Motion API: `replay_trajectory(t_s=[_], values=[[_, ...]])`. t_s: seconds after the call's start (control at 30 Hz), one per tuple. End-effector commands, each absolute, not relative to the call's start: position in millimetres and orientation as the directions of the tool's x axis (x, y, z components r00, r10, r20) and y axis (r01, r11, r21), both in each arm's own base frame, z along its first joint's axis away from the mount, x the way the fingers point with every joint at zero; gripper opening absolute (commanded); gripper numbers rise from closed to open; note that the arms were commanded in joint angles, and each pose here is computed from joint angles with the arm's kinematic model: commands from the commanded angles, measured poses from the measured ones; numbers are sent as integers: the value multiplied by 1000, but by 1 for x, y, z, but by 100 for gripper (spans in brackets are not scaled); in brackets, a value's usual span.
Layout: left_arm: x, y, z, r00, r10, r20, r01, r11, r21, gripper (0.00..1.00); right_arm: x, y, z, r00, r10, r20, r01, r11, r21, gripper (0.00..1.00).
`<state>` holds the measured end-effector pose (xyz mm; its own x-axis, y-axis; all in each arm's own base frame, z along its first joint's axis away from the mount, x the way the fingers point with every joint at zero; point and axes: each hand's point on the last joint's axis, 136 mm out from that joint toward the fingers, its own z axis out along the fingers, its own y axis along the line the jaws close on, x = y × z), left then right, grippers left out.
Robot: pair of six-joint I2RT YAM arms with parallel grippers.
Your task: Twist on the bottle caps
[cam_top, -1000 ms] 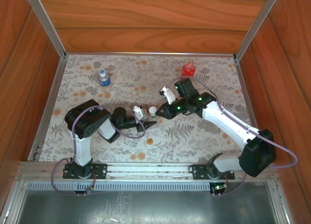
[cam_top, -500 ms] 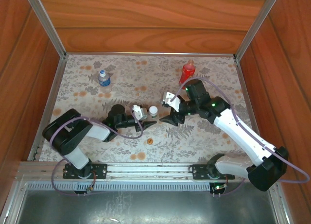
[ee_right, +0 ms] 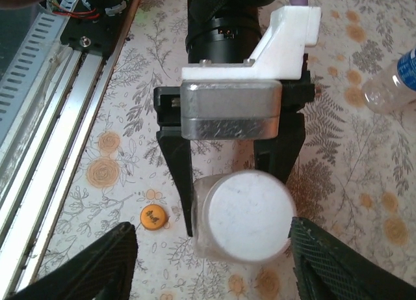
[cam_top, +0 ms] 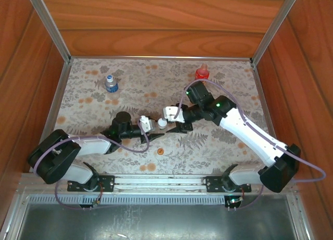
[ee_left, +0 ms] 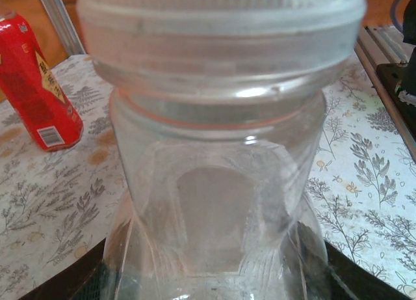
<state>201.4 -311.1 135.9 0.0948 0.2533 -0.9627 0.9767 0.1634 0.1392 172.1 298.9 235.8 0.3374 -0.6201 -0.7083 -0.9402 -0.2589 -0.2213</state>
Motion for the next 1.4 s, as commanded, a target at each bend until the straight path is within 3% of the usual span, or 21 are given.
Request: replay_trajectory(t_s=[0.0, 0.33, 0.63, 0.97, 1.07, 1.13, 1.37], values=[[189, -309, 132, 107, 268, -958, 982, 120, 144, 51, 169, 305, 239, 375, -603, -704, -924, -306, -230, 60], [186, -305, 138, 121, 269, -956, 980, 124, 159, 51, 174, 314, 234, 365, -626, -689, -927, -313, -207, 47], [184, -304, 140, 121, 268, -956, 980, 121, 158, 51, 176, 318, 231, 359, -628, -691, -929, -314, -197, 49], [188, -303, 144, 125, 269, -955, 976, 142, 167, 51, 177, 316, 228, 326, -650, -687, -942, -286, -177, 37], [201, -301, 153, 135, 272, -953, 957, 212, 196, 51, 187, 317, 229, 260, -671, -695, -965, -194, -175, 36], [210, -298, 159, 152, 279, -948, 938, 261, 227, 51, 193, 318, 230, 217, -669, -711, -976, -130, -176, 29], [242, -298, 188, 173, 272, -947, 879, 392, 273, 51, 236, 314, 233, -171, -603, -779, -941, 335, -53, 14]])
